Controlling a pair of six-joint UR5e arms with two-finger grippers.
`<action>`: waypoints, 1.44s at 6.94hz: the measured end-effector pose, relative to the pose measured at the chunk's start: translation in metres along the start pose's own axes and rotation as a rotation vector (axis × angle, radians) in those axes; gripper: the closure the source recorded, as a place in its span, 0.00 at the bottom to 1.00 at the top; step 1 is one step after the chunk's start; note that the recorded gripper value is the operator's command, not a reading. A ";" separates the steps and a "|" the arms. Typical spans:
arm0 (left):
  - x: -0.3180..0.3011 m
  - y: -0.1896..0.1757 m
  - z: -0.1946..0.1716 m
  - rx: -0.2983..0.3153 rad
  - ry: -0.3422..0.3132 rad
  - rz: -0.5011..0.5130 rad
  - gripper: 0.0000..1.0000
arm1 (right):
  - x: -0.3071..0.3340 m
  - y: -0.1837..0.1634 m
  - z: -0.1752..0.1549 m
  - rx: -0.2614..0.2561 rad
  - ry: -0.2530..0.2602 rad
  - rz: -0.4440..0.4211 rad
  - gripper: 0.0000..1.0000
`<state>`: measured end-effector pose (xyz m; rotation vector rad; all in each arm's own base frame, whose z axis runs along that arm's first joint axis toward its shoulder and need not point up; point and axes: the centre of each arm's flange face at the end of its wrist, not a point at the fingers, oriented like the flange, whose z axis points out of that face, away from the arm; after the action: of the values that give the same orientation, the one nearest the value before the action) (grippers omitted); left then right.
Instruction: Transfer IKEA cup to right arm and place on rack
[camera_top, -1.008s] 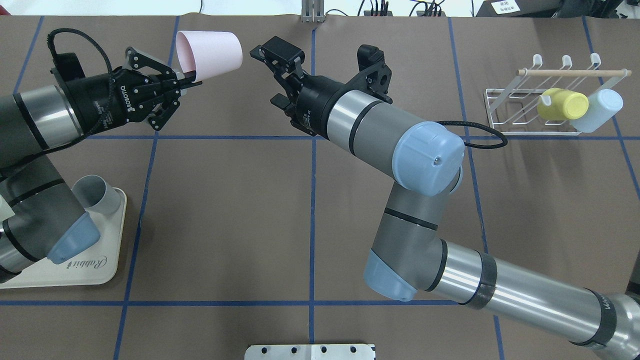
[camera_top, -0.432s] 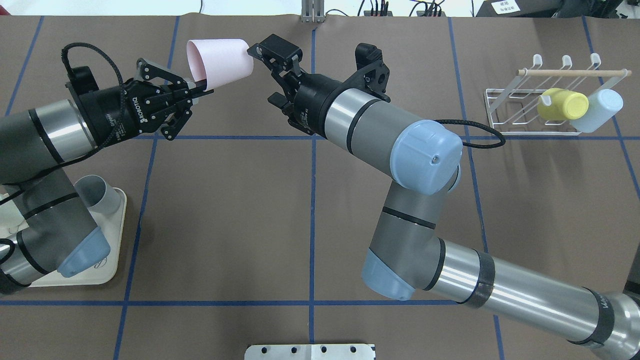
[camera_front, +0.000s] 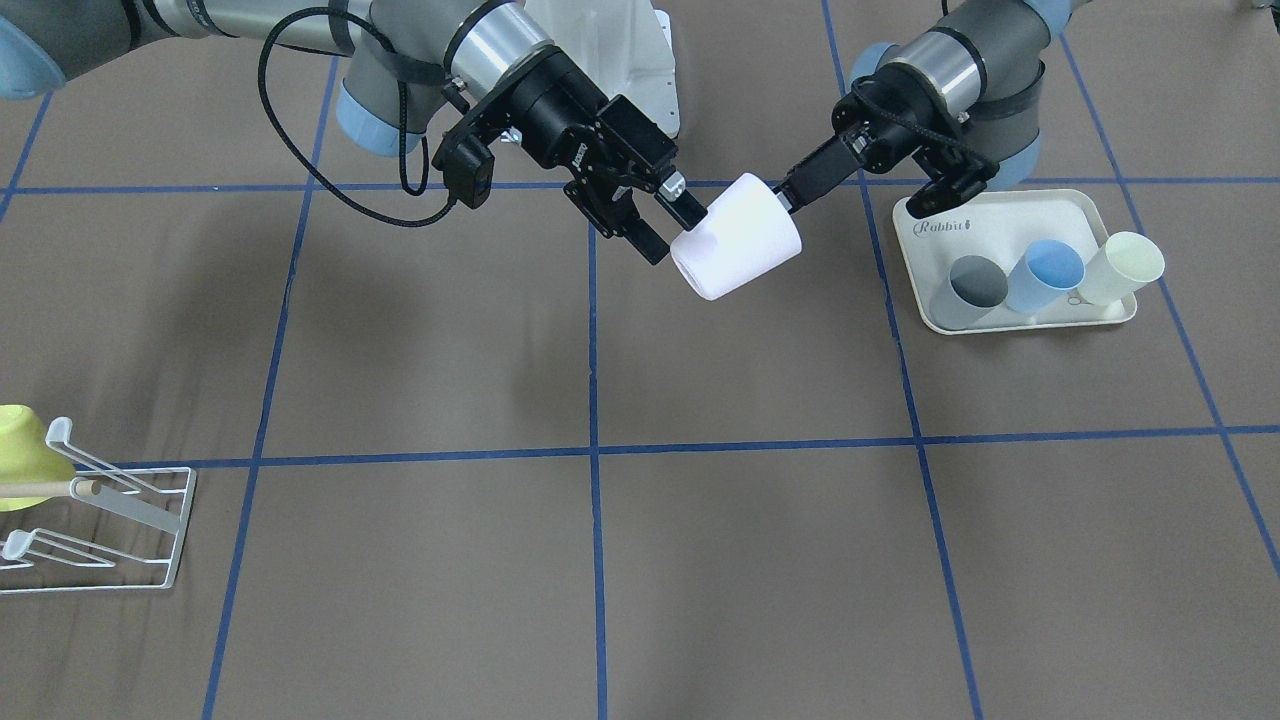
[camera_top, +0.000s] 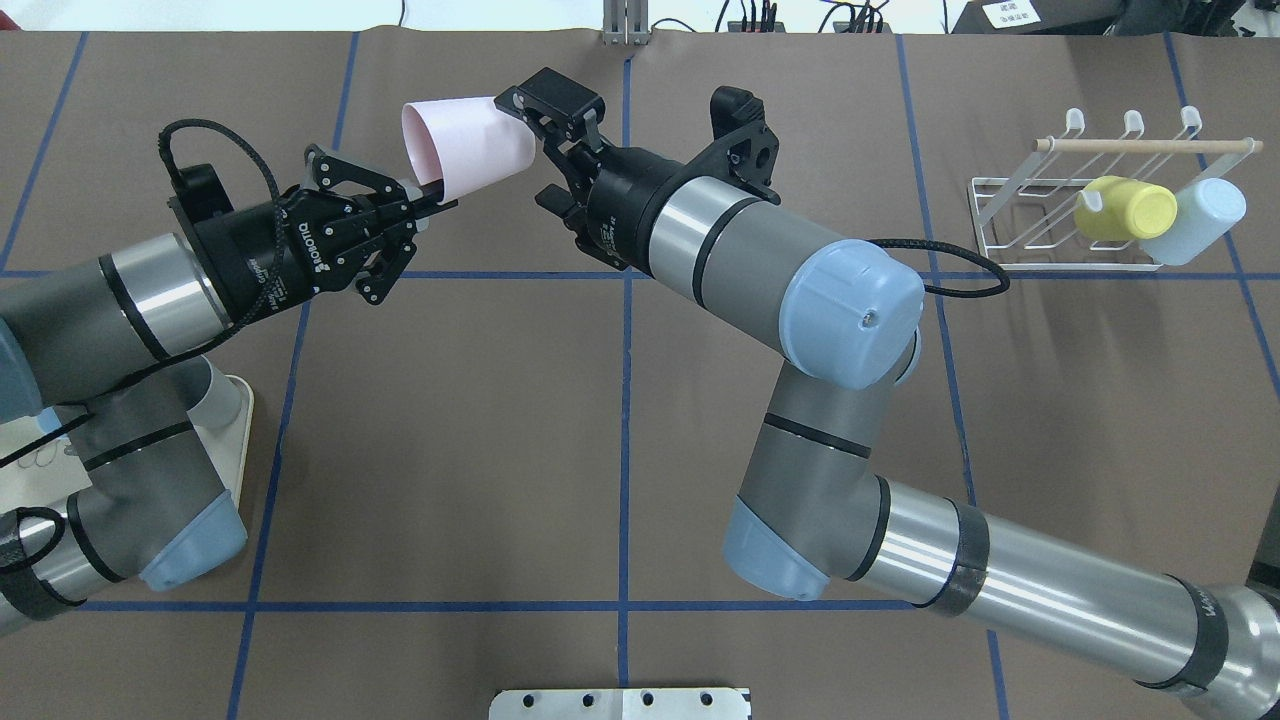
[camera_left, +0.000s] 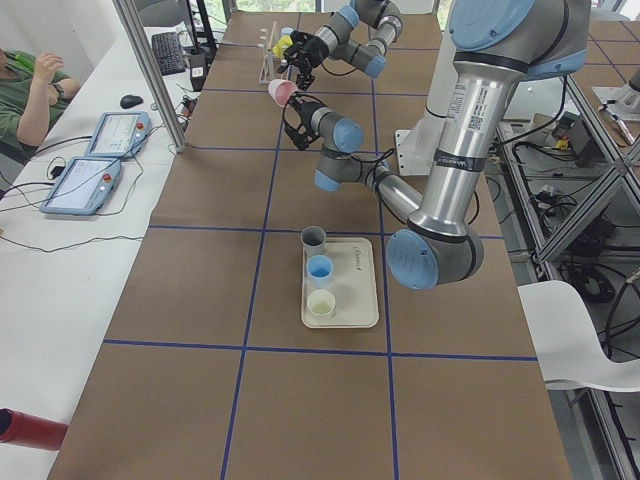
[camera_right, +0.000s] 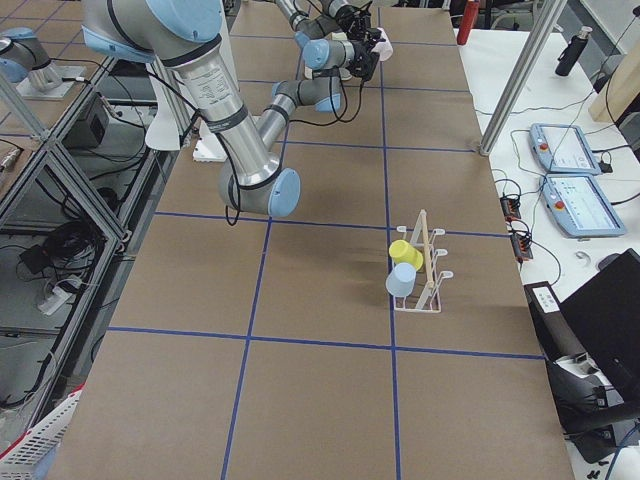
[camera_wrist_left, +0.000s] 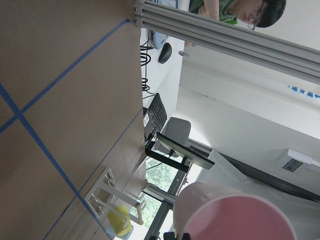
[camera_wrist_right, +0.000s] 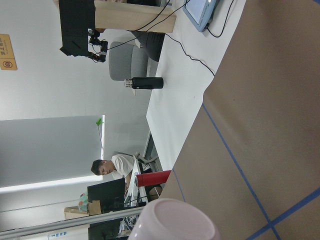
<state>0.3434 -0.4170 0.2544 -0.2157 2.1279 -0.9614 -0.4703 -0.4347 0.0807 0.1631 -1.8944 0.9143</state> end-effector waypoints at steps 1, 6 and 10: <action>-0.003 0.004 0.002 0.000 0.005 -0.005 1.00 | 0.000 0.000 0.000 0.000 0.000 0.001 0.00; -0.019 0.026 0.014 -0.003 0.027 -0.032 1.00 | 0.004 -0.001 0.003 0.005 0.008 -0.001 0.01; -0.022 0.034 0.020 -0.008 0.028 -0.040 0.01 | 0.006 -0.001 0.005 0.006 0.014 0.008 1.00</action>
<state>0.3778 -0.3947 0.2351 -0.2505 2.1607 -0.9842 -0.4768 -0.4372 0.0854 0.1529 -1.8810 0.9241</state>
